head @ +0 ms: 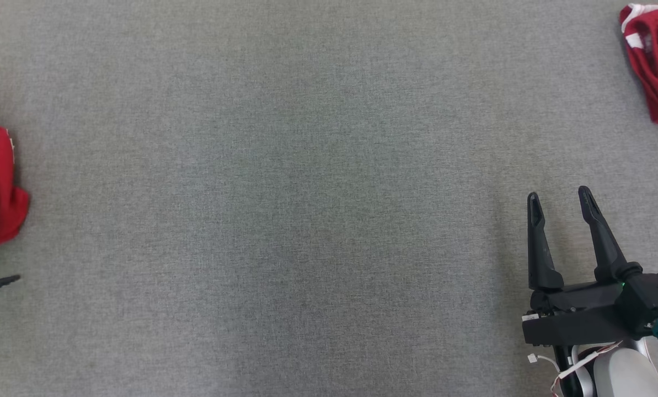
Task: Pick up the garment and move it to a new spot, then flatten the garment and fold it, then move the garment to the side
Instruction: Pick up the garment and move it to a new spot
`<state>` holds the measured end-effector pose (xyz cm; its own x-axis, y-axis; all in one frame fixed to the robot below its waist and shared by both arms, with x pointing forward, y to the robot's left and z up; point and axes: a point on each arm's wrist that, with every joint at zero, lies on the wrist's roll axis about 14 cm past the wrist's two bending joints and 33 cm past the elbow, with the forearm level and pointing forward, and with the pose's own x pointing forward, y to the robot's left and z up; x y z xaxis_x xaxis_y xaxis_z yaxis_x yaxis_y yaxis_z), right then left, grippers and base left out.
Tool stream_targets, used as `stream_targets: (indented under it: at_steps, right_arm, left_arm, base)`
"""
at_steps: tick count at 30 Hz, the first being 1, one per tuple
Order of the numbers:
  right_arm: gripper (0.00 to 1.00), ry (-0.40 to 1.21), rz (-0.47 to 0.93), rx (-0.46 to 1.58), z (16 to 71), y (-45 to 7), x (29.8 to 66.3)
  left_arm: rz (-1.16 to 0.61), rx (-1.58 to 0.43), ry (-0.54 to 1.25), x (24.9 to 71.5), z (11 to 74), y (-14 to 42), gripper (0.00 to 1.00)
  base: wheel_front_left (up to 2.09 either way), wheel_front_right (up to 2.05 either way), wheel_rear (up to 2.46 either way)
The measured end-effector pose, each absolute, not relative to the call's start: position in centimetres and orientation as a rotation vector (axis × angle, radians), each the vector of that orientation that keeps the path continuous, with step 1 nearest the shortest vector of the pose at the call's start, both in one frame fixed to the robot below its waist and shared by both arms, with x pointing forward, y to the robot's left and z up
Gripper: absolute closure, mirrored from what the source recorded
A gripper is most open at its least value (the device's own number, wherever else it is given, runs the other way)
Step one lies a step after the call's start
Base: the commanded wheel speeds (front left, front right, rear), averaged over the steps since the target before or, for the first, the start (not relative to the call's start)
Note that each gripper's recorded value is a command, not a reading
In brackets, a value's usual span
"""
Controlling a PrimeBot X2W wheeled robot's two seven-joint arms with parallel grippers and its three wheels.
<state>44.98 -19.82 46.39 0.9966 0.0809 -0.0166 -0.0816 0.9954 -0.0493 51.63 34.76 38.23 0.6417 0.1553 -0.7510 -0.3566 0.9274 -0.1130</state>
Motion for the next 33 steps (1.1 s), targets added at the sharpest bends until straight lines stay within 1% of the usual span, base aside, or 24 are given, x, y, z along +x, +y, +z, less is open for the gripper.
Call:
stream_targets:
  at_steps: [4, 9, 11, 12, 13, 19, 22, 27, 33]
  right_arm:
    - [0.0, 0.007, 0.075, -0.051, 46.8, -20.0, 44.8]
    - [0.0, -0.007, 0.063, -0.05, 47.4, -20.2, 44.5]
    - [0.0, -0.013, 0.059, -0.046, 47.7, -20.3, 44.4]
    - [0.0, -0.019, 0.054, -0.039, 47.9, -20.4, 44.1]
    - [0.0, -0.021, 0.053, -0.036, 48.0, -20.4, 44.1]
    - [0.0, -0.042, 0.043, -0.005, 48.7, -20.2, 43.3]
    - [0.0, -0.045, 0.032, 0.02, 48.8, -20.3, 42.7]
    - [0.0, -0.047, 0.006, 0.047, 49.0, -20.8, 41.6]
    - [0.0, -0.045, -0.057, 0.068, 49.1, -22.5, 39.8]
  left_arm:
    - [0.288, -0.251, 0.78, 51.9, 38.6, 34.6, 1.0]
    - [0.328, -0.216, 0.61, 53.0, 41.3, 36.1, 1.0]
    - [0.341, -0.199, 0.511, 53.8, 43.3, 36.7, 1.0]
    - [0.344, -0.176, 0.418, 54.6, 45.5, 37.1, 1.0]
    - [0.345, -0.177, 0.364, 55.0, 46.8, 37.2, 1.0]
    - [0.302, -0.129, 0.115, 56.9, 54.4, 36.7, 1.0]
    - [0.249, -0.043, -0.021, 57.7, 59.1, 35.7, 1.0]
    - [0.144, -0.005, -0.225, 58.8, 67.0, 32.0, 1.0]
    - [-0.041, -0.043, -0.338, 60.1, 72.6, 24.2, 1.0]
  base:
    - [0.0, 0.0, 0.0]
    - [0.0, 0.0, 0.0]
    - [0.0, 0.0, 0.0]
    - [0.0, 0.0, 0.0]
    - [0.0, 0.0, 0.0]
    - [0.0, 0.0, 0.0]
    - [0.0, 0.0, 0.0]
    - [0.0, 0.0, 0.0]
    - [0.0, 0.0, 0.0]
